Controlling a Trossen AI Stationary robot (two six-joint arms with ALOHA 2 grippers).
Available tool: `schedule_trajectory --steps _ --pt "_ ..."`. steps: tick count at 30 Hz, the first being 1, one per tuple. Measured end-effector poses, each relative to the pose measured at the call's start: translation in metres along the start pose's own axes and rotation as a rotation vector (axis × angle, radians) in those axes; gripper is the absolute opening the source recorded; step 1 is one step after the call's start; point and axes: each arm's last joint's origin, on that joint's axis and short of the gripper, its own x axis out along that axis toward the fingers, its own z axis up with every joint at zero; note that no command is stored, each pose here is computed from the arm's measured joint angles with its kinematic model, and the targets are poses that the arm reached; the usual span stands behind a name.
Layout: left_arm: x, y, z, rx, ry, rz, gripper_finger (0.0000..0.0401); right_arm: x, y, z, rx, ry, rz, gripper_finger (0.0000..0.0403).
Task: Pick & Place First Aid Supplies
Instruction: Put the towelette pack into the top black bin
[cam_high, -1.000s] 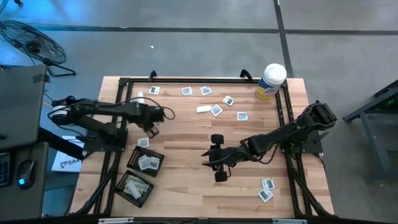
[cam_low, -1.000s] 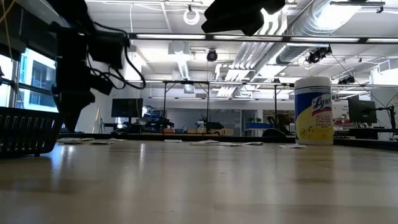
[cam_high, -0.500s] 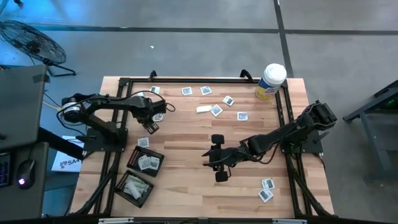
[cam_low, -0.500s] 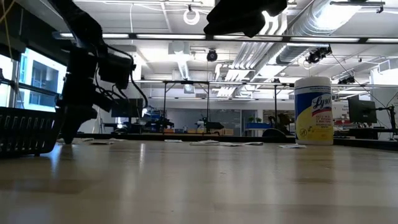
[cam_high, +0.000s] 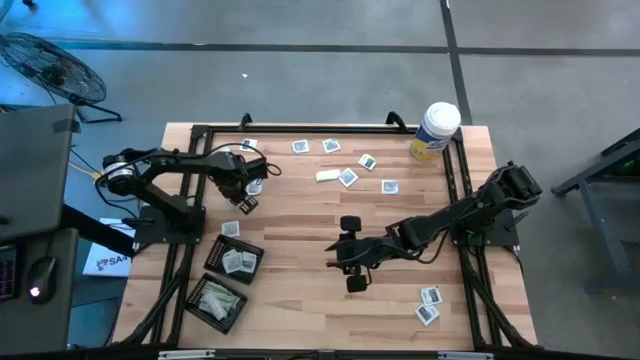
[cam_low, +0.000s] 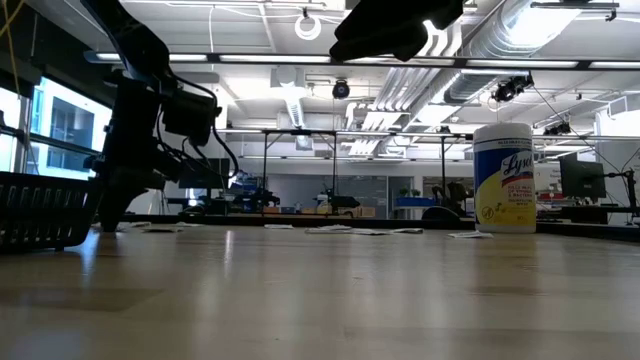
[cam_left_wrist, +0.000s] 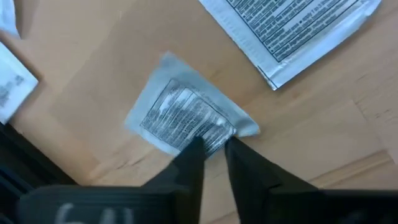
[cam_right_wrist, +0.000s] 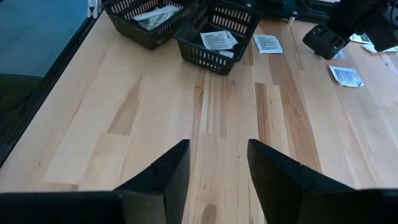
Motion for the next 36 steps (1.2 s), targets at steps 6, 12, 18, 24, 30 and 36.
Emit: schedule_trajectory --steps 6,12,18,24,30,36 --pt "-0.007 -0.001 0.0 -0.038 -0.012 -0.018 0.0008 0.0 0.0 0.0 0.0 0.0 0.0 0.0154" --pt "-0.039 -0.024 -0.009 -0.019 -0.067 -0.113 0.0003 0.0 -0.001 0.0 0.001 0.002 -0.003 0.0154" --pt "-0.077 -0.061 -0.045 0.066 -0.11 -0.189 0.0002 0.002 -0.001 -0.006 0.0 0.011 -0.006 0.0154" --pt "-0.109 -0.096 -0.099 0.141 -0.12 -0.253 0.0001 0.007 -0.002 -0.023 0.041 0.009 -0.008 0.0154" --pt "-0.128 -0.122 -0.154 0.205 -0.176 -0.351 0.0 0.007 -0.002 -0.025 0.049 -0.012 -0.005 0.0154" --pt "-0.113 -0.127 -0.192 0.193 -0.225 -0.309 0.0 0.009 -0.009 -0.023 -0.019 -0.022 -0.025 0.0154"
